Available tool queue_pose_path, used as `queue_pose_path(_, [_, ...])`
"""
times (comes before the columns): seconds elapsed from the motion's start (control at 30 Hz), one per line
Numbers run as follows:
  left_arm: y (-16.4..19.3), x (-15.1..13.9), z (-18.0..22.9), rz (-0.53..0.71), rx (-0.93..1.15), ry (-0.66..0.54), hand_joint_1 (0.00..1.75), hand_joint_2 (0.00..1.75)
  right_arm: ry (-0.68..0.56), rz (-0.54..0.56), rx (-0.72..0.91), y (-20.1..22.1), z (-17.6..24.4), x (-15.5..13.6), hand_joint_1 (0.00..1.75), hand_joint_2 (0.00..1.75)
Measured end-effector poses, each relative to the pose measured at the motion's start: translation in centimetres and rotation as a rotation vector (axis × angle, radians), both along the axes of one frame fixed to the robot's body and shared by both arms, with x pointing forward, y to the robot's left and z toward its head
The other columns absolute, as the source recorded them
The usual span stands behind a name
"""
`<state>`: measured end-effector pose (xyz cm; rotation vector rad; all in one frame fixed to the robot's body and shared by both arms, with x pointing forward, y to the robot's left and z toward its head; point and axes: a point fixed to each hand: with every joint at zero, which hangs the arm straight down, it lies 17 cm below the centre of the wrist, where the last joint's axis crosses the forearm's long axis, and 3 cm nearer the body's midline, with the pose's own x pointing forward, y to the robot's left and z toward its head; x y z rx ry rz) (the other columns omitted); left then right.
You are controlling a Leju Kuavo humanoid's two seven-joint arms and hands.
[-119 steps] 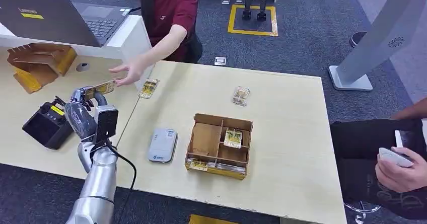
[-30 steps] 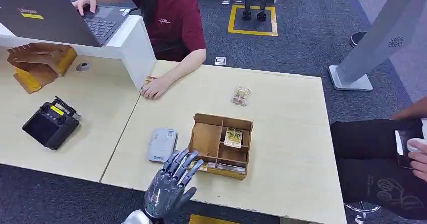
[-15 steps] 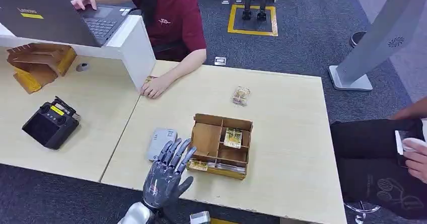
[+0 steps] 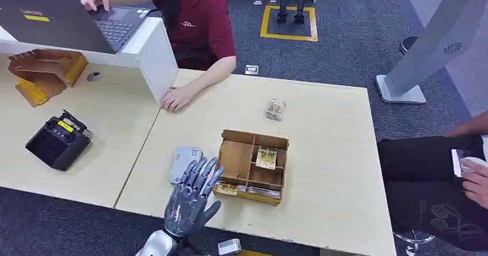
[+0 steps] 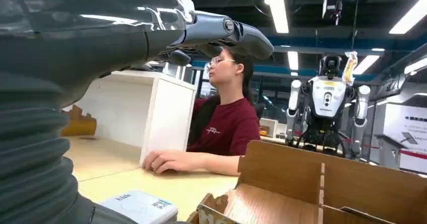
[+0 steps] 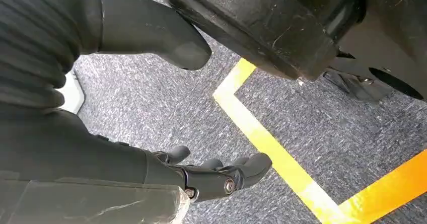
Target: Pass the card to the sensor for recognition and then transmit it.
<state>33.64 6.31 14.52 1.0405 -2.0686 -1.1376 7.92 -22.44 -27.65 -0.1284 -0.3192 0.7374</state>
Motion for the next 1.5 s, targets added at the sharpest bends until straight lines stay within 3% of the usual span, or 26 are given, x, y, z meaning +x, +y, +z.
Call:
queue_pose_path(0.8, [-2.3,-1.2,-3.2,-0.08,0.002,0.084,0.0,1.75,-0.004,0.014,0.0,0.1,0.0,0.2,0.0,1.75])
queue_pose_path(1.5, [-3.0,-0.4,-3.6,-0.063,-0.017,0.112,0.0,1.75,-0.009,0.037,-0.002,0.1,0.1,0.3,0.0,1.75])
